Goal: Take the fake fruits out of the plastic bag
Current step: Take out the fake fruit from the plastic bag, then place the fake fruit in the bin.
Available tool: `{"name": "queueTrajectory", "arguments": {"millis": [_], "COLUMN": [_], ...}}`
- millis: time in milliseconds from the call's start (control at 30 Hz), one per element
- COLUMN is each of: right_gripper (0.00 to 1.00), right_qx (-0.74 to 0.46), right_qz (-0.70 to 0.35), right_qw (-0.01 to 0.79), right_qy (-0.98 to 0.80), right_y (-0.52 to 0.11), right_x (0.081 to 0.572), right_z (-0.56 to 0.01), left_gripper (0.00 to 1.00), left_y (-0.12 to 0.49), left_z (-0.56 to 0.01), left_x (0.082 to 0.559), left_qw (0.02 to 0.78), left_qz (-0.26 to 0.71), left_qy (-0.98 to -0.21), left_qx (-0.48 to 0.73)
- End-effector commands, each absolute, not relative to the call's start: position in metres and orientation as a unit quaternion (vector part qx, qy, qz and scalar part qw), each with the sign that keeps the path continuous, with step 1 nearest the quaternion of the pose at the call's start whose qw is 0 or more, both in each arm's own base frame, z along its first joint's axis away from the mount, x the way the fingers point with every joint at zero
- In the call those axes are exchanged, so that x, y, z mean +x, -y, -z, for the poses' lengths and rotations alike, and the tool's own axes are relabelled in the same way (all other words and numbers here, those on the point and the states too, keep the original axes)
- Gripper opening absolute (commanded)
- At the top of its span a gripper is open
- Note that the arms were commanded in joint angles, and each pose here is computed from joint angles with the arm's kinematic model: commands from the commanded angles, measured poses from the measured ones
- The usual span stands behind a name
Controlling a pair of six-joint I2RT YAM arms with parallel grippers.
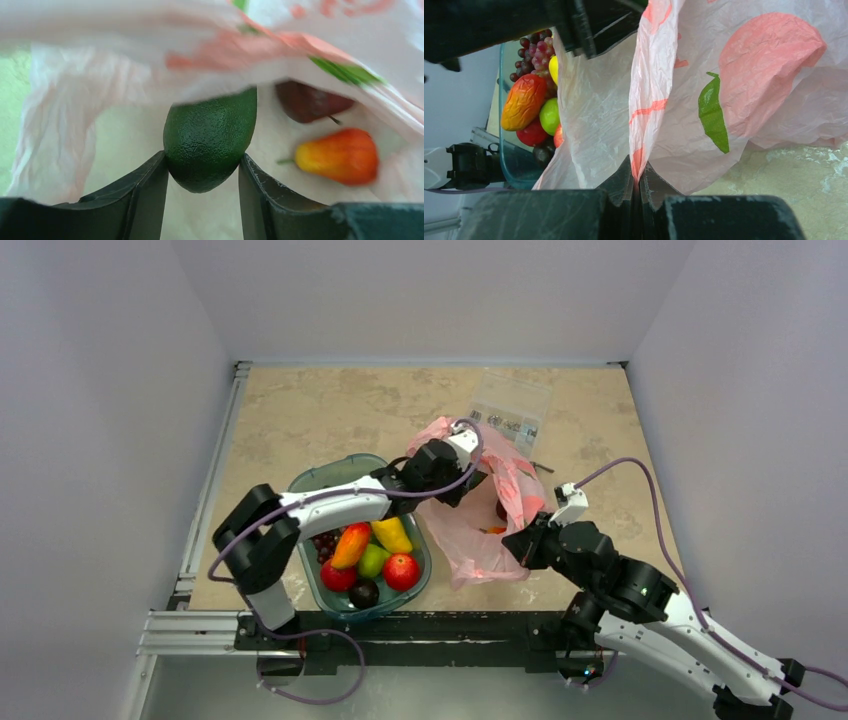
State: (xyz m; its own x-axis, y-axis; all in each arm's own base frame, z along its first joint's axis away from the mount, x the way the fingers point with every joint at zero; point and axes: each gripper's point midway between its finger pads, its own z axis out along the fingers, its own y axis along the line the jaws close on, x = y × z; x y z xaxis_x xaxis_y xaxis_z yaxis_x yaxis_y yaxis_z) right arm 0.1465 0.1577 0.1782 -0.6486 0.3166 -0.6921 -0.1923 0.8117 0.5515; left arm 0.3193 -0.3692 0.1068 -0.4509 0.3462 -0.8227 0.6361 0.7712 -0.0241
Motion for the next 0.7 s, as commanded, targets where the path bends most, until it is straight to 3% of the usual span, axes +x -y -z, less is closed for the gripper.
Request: {"name": "queueTrajectory", "arguments": {"millis": [0,167,267,667], "right_gripper": [0.00,0.00,0.00,0.00], "right_qx": [0.035,0.034,0.033,0.029], "right_qz": [-0.313,-0.312,-0.313,-0.310], "right_qw": [0.425,0.424,0.424,0.421], "right_qy": [-0.849,-0.850,-0.849,-0.852], "right_y": [-0.160,-0.161,-0.161,-0.161], "right_x": [0.149,0.151,0.152,0.156], "right_z": [-0.184,-0.184,-0.184,-0.181], "left_gripper": [0.06,0.04,0.04,0.05], "left_y": [0.362,0.348,0.329,0.230], "left_z": [-0.133,-0.154,-0.169,-0.168], "left_x": [0.263,0.212,0.195,0.154], "left_qw": [0.369,0.321,0.334,0.356], "left_qz": [0.259,0.327,0.342,0.274], "left_qy": [-0.842,-0.829,-0.820,-0.854], "left_qx": [0.295,0.319,0.315,0.264]}}
